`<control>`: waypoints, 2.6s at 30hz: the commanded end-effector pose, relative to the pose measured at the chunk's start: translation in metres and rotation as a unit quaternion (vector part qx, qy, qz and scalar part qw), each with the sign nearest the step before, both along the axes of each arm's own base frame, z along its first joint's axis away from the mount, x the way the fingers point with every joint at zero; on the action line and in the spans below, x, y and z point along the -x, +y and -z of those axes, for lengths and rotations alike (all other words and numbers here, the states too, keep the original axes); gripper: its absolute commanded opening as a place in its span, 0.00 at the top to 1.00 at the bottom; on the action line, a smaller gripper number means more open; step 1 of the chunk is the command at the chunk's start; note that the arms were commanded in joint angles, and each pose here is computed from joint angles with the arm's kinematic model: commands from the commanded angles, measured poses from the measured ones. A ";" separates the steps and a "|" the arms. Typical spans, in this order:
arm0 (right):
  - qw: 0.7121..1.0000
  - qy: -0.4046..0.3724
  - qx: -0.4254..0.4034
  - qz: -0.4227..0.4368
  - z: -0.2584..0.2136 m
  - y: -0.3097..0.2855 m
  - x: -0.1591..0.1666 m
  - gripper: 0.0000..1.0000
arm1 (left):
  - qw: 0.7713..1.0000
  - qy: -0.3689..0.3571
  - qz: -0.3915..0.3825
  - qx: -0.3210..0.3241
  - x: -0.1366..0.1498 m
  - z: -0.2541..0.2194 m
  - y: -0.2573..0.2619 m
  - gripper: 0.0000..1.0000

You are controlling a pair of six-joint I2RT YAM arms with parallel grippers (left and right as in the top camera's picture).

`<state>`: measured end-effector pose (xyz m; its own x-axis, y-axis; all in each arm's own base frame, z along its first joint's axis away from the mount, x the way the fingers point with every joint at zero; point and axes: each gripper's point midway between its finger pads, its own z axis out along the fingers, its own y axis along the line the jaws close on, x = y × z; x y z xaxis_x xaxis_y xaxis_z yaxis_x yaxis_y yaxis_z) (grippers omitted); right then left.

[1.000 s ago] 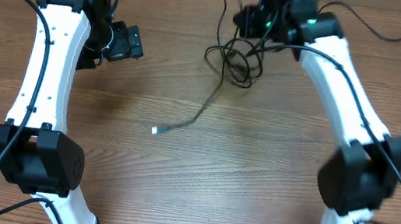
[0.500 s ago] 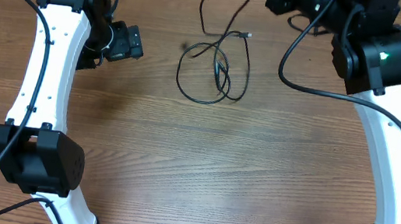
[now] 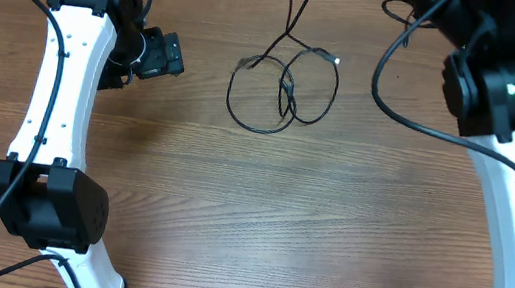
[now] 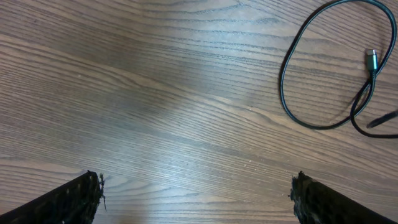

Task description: Untangle cables

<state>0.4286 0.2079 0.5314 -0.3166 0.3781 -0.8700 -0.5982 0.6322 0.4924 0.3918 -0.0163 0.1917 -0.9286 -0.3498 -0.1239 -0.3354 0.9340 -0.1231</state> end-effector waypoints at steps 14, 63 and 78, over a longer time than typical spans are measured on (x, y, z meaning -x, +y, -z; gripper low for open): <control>0.994 0.050 -0.029 -0.092 0.001 0.042 0.036 0.96 | 1.000 -0.002 -0.011 0.004 -0.001 -0.001 0.000 0.00; 0.968 -0.026 0.072 0.238 -0.044 -0.068 0.027 0.96 | 1.000 -0.002 -0.011 0.004 -0.001 -0.001 0.000 0.00; 0.791 0.152 0.150 0.573 0.042 -0.342 0.022 0.96 | 1.000 -0.002 -0.012 0.004 -0.001 -0.001 0.001 0.00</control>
